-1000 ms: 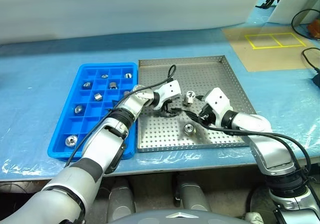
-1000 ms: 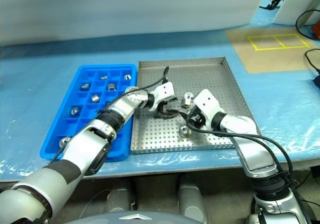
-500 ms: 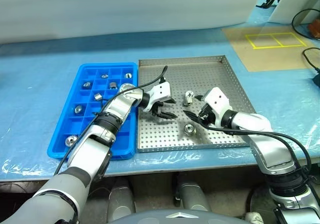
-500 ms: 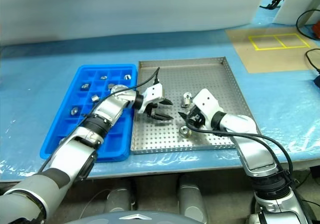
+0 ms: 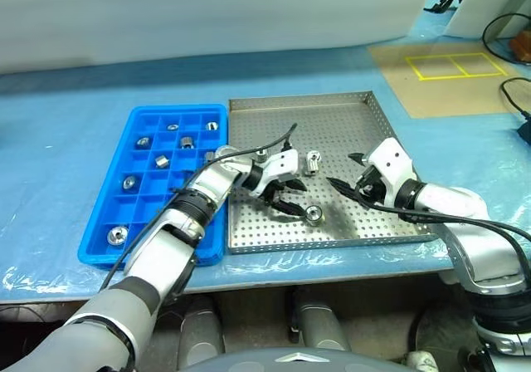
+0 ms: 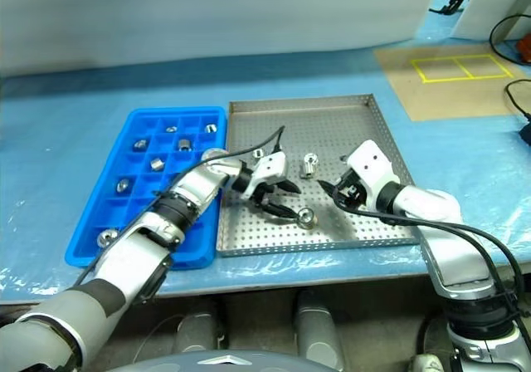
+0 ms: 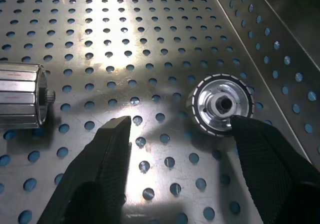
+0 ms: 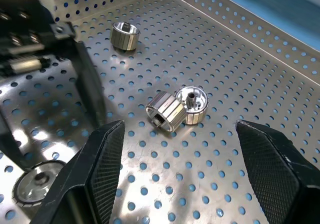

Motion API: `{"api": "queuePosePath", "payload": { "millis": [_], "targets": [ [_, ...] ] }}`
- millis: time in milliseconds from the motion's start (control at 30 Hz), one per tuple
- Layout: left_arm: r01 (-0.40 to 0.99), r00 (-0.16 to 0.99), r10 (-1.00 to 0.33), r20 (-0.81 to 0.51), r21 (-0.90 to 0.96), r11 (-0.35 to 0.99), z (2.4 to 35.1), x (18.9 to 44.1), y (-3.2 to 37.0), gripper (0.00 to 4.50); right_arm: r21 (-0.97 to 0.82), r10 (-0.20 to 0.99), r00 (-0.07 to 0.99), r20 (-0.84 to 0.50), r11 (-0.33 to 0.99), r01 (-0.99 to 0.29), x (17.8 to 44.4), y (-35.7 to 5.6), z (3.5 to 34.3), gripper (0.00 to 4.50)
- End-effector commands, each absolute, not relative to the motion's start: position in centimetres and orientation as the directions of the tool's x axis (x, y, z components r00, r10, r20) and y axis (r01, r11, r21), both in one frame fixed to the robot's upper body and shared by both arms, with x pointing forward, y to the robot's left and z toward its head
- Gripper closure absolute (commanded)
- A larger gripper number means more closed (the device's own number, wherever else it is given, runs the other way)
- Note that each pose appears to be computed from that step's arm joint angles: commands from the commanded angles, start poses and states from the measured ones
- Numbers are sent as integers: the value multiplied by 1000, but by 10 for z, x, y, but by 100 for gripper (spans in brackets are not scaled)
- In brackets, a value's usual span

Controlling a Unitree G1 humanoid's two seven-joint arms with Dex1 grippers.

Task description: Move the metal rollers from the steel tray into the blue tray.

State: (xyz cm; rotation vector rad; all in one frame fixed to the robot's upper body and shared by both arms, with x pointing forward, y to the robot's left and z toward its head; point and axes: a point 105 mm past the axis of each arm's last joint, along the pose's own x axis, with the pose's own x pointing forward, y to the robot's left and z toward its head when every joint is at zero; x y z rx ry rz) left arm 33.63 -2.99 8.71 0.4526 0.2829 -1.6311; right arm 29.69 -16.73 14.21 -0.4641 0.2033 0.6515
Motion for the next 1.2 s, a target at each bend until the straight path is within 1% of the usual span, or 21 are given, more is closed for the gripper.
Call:
{"api": "queuePosePath", "payload": {
  "millis": [33,133,233,400,567,633,700,733,767,833,900,933,1000,1067,1100,1133,1200],
  "targets": [
    [987,-69,-901,-427,104,-124,91,336,-41,117,-380,516,802,-300,707,-597,290,-170,151,80],
    [982,-88,-890,-447,109,-152,85,332,-42,117,-380,505,809,-301,715,-587,288,-171,151,80],
    [983,-82,-896,-437,112,-145,85,332,-46,117,-383,493,814,-307,719,-580,287,-173,150,80],
    [979,-111,-897,-428,111,-174,84,326,-54,117,-384,481,817,-318,722,-575,286,-173,146,80],
    [980,-117,-901,-418,100,-174,82,323,-60,117,-389,476,816,-327,719,-575,285,-172,143,80],
    [981,-87,-912,-400,126,-148,83,325,-63,117,-392,471,819,-329,721,-572,285,-173,142,80],
    [983,-82,-910,-406,117,-140,80,325,-63,117,-393,469,819,-330,721,-571,285,-173,142,80],
    [981,-95,-909,-406,116,-154,80,323,-62,153,-393,469,819,-331,721,-571,284,-172,141,80],
    [982,-97,-907,-410,111,-155,78,323,-61,173,-393,469,818,-332,720,-572,284,-172,141,80],
    [982,-84,-904,-420,120,-148,77,324,-61,238,-394,469,817,-335,718,-573,284,-172,139,80],
    [982,-74,-903,-423,125,-139,76,325,-62,238,-395,468,818,-336,718,-573,284,-172,139,80],
    [981,-88,-905,-417,119,-151,77,323,-61,264,-398,466,819,-335,718,-571,285,-172,139,80],
    [981,-95,-908,-408,115,-154,78,322,-61,296,-401,465,821,-333,718,-569,286,-172,140,80],
    [981,-67,-913,-403,138,-133,79,325,-63,363,-403,465,821,-332,717,-569,287,-172,140,80],
    [982,-43,-914,-402,151,-113,79,327,-64,373,-402,465,821,-332,717,-569,287,-172,140,80],
    [984,-34,-916,-400,147,-101,79,329,-65,373,-404,465,820,-334,715,-570,287,-172,140,80],
    [986,-40,-922,-385,135,-99,81,329,-64,373,-404,468,819,-333,714,-572,287,-171,139,80]
  ]
}}
